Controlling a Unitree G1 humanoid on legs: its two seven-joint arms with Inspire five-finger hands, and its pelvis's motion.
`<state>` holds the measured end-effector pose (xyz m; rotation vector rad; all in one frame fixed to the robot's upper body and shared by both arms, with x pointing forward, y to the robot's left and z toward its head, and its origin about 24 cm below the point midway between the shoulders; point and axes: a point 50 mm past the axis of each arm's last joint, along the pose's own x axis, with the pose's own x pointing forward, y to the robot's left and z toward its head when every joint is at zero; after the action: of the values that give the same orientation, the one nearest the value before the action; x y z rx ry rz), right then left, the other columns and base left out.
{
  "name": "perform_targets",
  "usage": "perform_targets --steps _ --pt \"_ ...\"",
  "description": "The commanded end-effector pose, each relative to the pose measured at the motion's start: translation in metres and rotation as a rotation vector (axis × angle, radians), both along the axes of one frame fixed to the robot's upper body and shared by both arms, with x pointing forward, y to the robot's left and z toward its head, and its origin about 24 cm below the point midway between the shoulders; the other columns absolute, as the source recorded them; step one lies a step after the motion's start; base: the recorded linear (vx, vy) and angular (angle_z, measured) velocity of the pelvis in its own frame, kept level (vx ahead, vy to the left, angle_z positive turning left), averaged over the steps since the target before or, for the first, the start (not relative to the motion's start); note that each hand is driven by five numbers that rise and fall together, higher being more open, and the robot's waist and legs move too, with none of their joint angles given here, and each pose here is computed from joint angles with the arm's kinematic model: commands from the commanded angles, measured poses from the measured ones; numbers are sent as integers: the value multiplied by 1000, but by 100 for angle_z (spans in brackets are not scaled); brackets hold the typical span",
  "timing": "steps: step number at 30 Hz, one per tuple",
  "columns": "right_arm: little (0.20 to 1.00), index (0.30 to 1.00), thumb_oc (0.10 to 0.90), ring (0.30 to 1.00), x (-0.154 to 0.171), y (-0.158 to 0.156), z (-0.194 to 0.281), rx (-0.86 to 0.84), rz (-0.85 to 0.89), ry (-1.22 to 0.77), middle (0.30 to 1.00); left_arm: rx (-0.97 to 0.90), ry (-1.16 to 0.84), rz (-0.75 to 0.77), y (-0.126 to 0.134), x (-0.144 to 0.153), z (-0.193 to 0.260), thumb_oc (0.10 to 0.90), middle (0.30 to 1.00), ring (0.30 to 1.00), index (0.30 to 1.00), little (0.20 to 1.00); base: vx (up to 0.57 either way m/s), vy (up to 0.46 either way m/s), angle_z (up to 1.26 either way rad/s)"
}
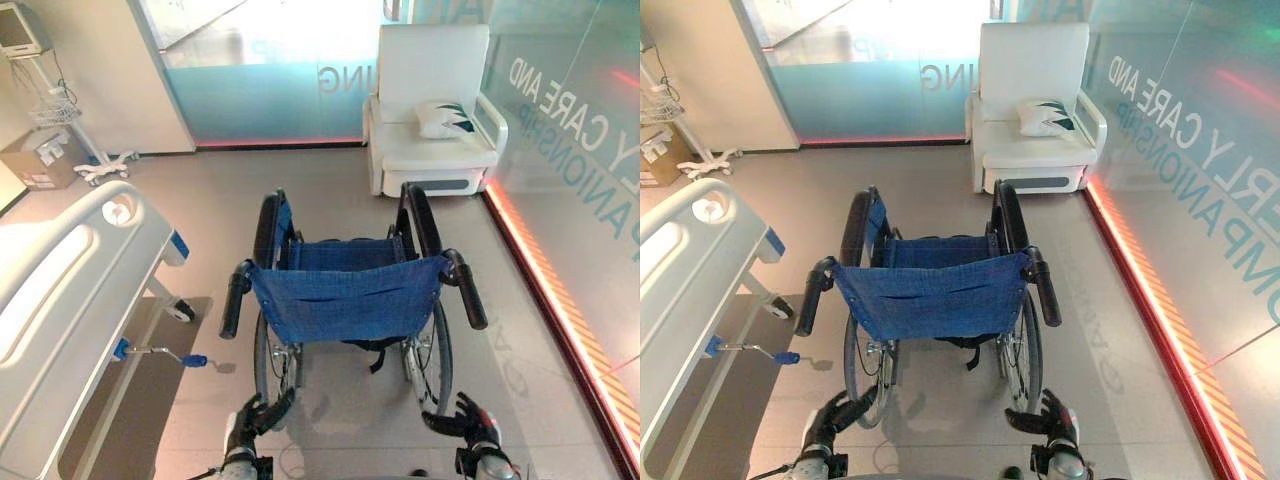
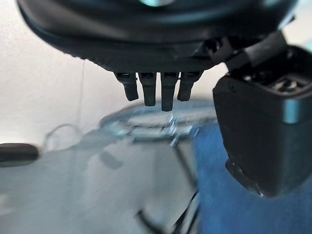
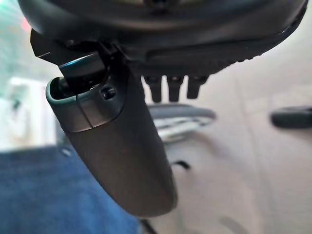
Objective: Push the wheelchair next to the bed
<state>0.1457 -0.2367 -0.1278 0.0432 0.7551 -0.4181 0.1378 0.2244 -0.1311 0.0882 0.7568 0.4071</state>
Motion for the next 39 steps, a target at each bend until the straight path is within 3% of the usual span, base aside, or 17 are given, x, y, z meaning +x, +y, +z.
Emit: perform_targets --steps 1,7,10,19,32,35,39 --pt "900 900 800 900 58 -39 53 -85 -164 -317 900 160 -323 132 47 54 53 800 900 900 900 900 27 -18 7" --pt "900 900 800 900 93 -90 122 -219 -233 -547 900 316 -476 265 99 77 103 800 900 900 900 900 40 0 6" --pt "900 900 800 900 108 -91 155 -267 -237 -685 900 368 -583 306 111 87 129 800 900 900 900 900 35 14 2" --pt "900 900 800 900 125 -69 230 -332 -183 -1030 900 461 -869 200 101 120 202 800 900 900 900 900 11 8 2" --pt "900 900 800 900 131 -36 285 -401 71 -1216 900 456 -1168 -113 71 133 282 800 900 900 900 900 -7 -2 0" --pt "900 900 800 900 130 -30 291 -384 128 -1238 900 436 -1191 -195 64 131 289 800 900 900 900 900 0 0 0" --pt "900 900 800 900 127 -19 289 -339 265 -1204 900 482 -1077 -350 61 129 284 800 900 900 900 900 -12 -2 0"
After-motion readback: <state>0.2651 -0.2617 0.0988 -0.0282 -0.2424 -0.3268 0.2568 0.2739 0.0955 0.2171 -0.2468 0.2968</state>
